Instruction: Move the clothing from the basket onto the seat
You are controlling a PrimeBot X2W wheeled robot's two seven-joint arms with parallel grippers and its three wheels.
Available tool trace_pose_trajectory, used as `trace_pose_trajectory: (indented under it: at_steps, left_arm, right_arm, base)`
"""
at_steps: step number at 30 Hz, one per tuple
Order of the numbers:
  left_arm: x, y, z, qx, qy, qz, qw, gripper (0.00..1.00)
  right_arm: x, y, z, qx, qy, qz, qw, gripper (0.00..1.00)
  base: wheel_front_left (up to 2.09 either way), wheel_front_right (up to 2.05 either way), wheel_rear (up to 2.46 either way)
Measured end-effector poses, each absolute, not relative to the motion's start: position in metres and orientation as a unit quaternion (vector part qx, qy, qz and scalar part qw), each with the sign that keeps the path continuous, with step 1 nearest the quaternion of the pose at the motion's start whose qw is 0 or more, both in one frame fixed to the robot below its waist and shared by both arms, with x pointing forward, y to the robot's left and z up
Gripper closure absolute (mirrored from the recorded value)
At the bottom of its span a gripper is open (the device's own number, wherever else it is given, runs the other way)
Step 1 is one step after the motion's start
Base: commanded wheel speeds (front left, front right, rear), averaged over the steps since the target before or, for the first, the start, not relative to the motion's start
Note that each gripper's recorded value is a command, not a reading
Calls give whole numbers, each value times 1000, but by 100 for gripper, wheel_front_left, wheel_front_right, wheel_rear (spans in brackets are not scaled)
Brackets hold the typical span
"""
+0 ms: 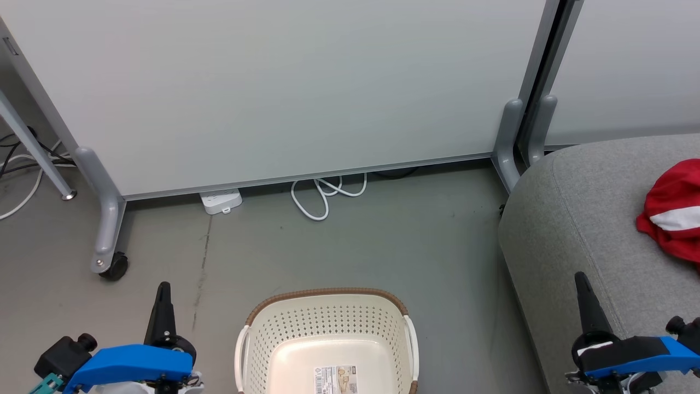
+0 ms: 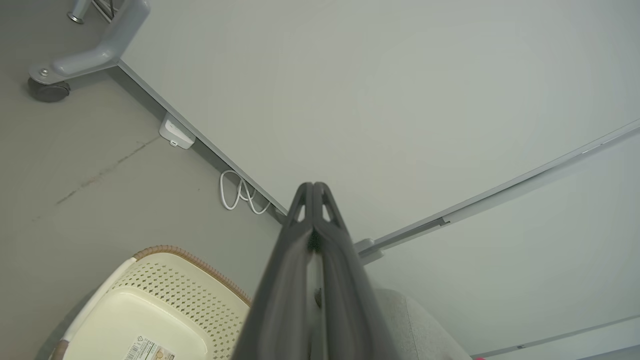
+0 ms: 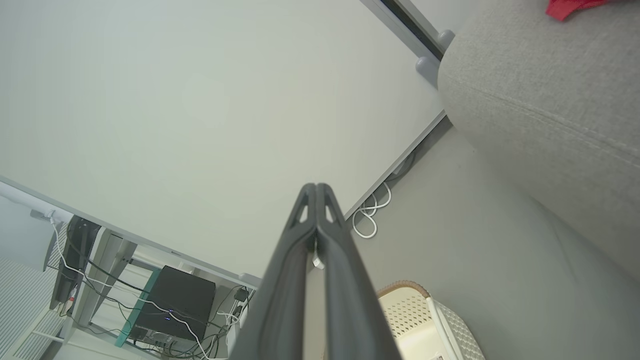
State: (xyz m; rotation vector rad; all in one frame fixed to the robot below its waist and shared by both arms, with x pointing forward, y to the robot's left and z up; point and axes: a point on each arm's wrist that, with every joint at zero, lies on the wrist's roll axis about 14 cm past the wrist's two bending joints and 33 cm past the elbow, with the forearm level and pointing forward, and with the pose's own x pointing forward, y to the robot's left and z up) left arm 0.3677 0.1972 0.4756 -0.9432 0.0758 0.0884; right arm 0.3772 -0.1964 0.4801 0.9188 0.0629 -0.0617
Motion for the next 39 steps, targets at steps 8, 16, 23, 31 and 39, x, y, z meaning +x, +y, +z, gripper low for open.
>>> trace_pose_trajectory:
  at_steps: [8, 16, 23, 31, 39]
  left_arm:
    - [369, 198, 477, -494, 36, 42, 868, 100]
    - [373, 197, 482, -530, 31, 37, 847, 100]
    - [375, 198, 483, -559, 29, 36, 828, 100]
    - [377, 200, 486, -589, 25, 34, 807, 100]
    - [380, 199, 490, -617, 21, 28, 786, 100]
  right_arm:
    - [378, -198, 482, 484, 29, -31, 874, 100]
    - [380, -198, 485, 522, 26, -29, 852, 100]
    - [382, -198, 487, 552, 24, -28, 833, 100]
    - [382, -199, 489, 583, 22, -26, 811, 100]
    - [383, -199, 491, 612, 19, -23, 790, 100]
  base:
    - [0, 0, 0]
    - [0, 0, 0]
    - [0, 0, 0]
    - [0, 0, 0]
    - [0, 0, 0]
